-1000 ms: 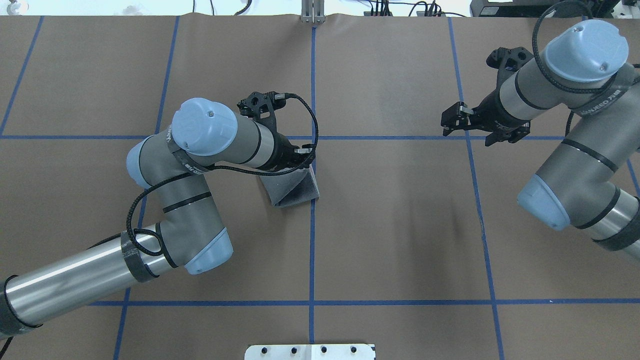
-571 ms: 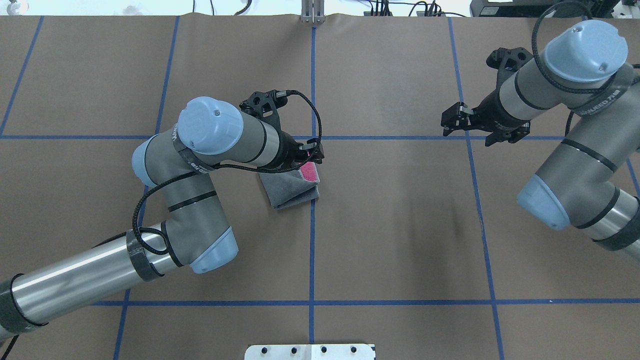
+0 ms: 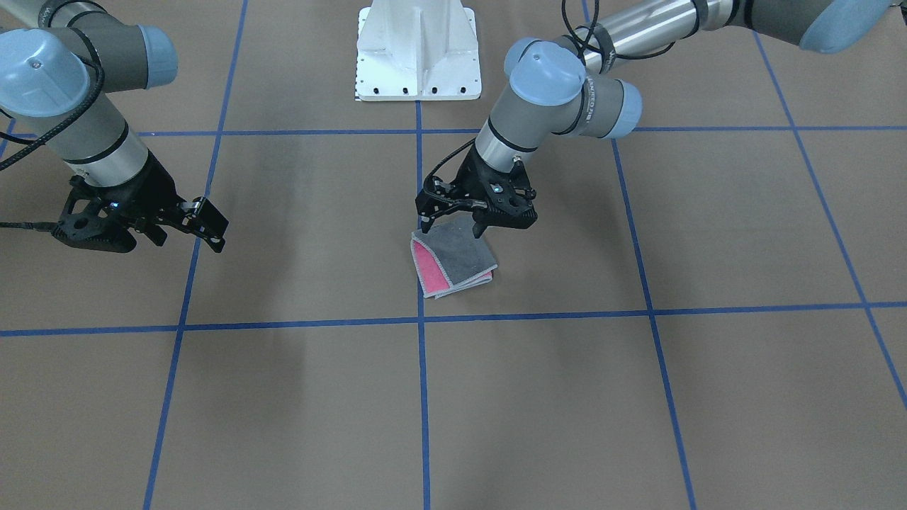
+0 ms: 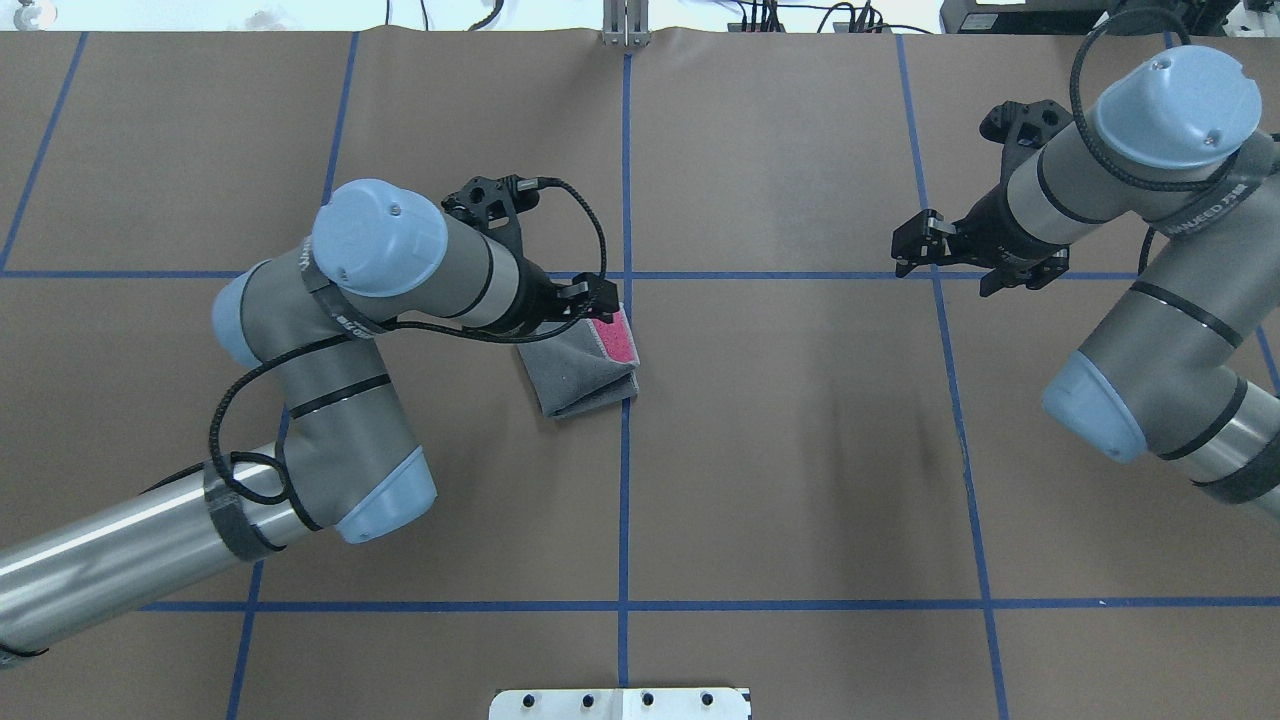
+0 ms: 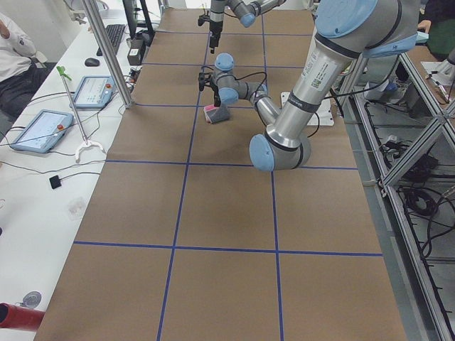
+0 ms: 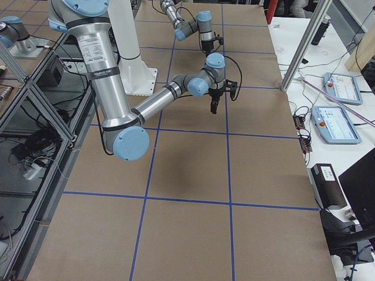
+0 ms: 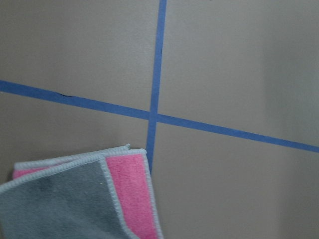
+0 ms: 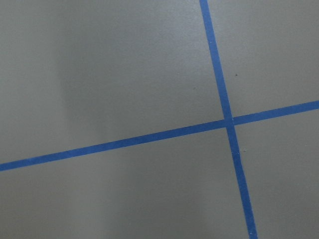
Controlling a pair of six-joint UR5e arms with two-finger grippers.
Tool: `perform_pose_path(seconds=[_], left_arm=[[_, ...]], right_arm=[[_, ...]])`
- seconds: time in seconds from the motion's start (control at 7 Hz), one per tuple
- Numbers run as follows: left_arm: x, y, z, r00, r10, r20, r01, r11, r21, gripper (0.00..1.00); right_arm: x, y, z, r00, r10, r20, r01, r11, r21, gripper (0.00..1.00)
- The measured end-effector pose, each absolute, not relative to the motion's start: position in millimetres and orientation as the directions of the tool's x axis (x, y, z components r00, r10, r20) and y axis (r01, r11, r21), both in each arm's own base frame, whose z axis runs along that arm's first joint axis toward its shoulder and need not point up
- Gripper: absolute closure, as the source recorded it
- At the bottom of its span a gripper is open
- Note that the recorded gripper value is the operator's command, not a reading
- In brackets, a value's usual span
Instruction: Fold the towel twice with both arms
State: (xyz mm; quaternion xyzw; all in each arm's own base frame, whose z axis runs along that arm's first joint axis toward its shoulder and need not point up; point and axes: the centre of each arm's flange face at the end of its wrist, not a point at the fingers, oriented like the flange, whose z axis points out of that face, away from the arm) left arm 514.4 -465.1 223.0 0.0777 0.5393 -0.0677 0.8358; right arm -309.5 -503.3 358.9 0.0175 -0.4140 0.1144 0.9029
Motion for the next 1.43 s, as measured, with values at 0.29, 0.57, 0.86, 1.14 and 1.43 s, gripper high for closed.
perform_pose_path(seconds=[0.29, 0.57, 0.86, 1.14, 1.43], left_arm=[[449, -444, 282, 0.555, 0.103, -0.825, 0.093, 0.978, 0.185, 0.0], [366, -433, 334, 0.626, 0.204, -0.753, -0.012, 0.968, 0.253, 0.0], [264, -447, 398, 0.643, 0.29, -0.709, -0.117, 0.952, 0.283, 0.0], [184, -459, 453, 0.679, 0.354, -0.643, -0.217, 0.934, 0.285, 0.0], [118, -467, 494, 0.714, 0.343, -0.611, -0.26, 0.939, 0.223, 0.0]], right_arm=[[-282, -502, 394, 0.673, 0.139, 0.726, -0.183, 0.983, -0.019, 0.0], [-211, -501, 458, 0.731, 0.049, 0.681, -0.109, 0.993, 0.046, 0.0], [-119, -482, 528, 0.762, -0.055, 0.645, -0.011, 0.995, 0.097, 0.0], [-38, -445, 589, 0.784, -0.127, 0.607, 0.062, 0.99, 0.126, 0.0], [10, -409, 625, 0.794, -0.114, 0.597, 0.064, 0.993, 0.104, 0.0]])
